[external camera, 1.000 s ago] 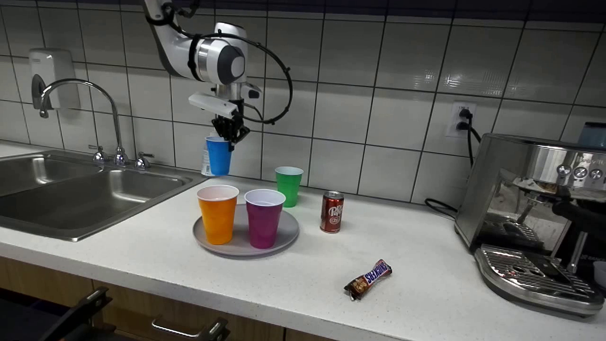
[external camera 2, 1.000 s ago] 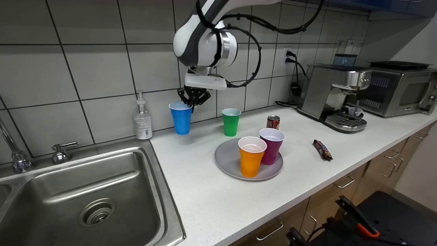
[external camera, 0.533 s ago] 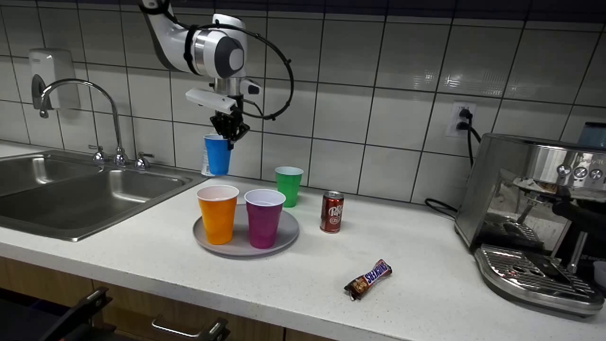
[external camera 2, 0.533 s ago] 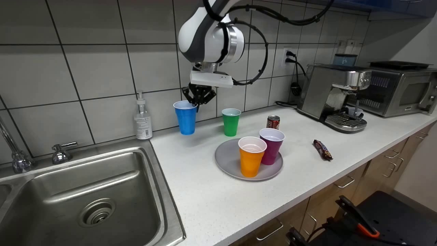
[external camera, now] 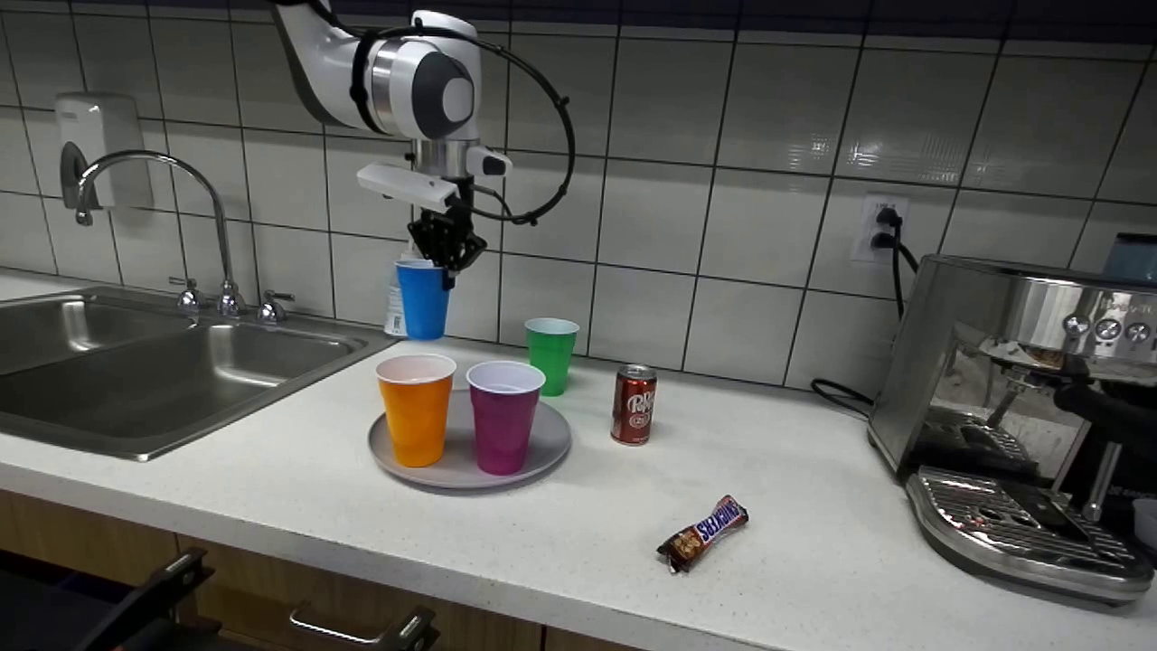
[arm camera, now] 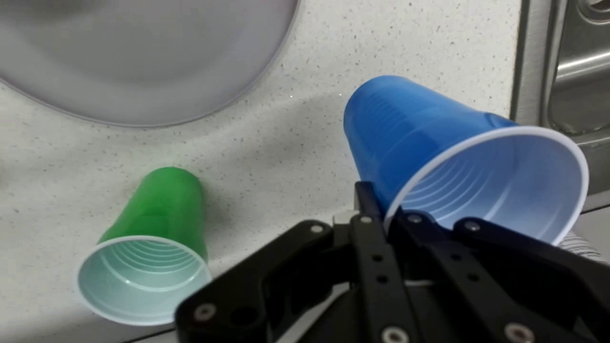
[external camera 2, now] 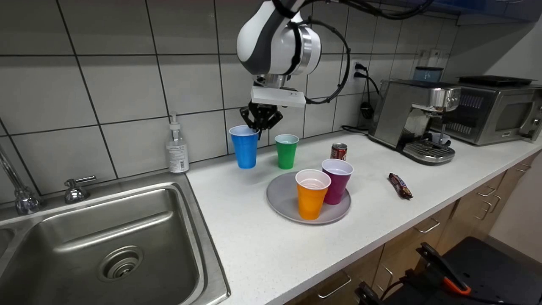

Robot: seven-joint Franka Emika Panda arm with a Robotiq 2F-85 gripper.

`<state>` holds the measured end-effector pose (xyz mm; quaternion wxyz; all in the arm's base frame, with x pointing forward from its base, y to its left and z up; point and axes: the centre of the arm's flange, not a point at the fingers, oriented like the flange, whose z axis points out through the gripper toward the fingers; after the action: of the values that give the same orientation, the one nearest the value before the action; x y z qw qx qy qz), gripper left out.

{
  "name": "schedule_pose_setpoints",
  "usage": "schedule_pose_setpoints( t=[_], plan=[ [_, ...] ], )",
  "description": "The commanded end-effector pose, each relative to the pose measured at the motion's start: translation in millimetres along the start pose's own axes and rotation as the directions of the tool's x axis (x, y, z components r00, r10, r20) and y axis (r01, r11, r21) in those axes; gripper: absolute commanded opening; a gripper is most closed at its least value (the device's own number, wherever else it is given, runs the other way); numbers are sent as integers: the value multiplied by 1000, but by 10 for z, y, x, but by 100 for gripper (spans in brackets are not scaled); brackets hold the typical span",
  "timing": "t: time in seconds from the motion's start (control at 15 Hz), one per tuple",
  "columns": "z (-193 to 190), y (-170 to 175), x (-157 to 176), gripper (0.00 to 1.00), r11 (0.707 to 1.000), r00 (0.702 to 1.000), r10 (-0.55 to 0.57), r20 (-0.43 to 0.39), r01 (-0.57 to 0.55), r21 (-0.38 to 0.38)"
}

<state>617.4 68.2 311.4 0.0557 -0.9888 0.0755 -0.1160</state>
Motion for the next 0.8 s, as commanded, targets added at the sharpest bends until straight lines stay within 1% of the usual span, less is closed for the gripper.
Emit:
schedule_pose_setpoints(
  t=[0.0,0.27,0.73],
  plan=[
    [-126,199,-223,1,1000,1000,14,-2,-14,-7],
    [-69,345,-348,1,999,999,35,26,-34,-34],
    [0,618,-501,1,994,996,67,52,-63,-89]
  ],
)
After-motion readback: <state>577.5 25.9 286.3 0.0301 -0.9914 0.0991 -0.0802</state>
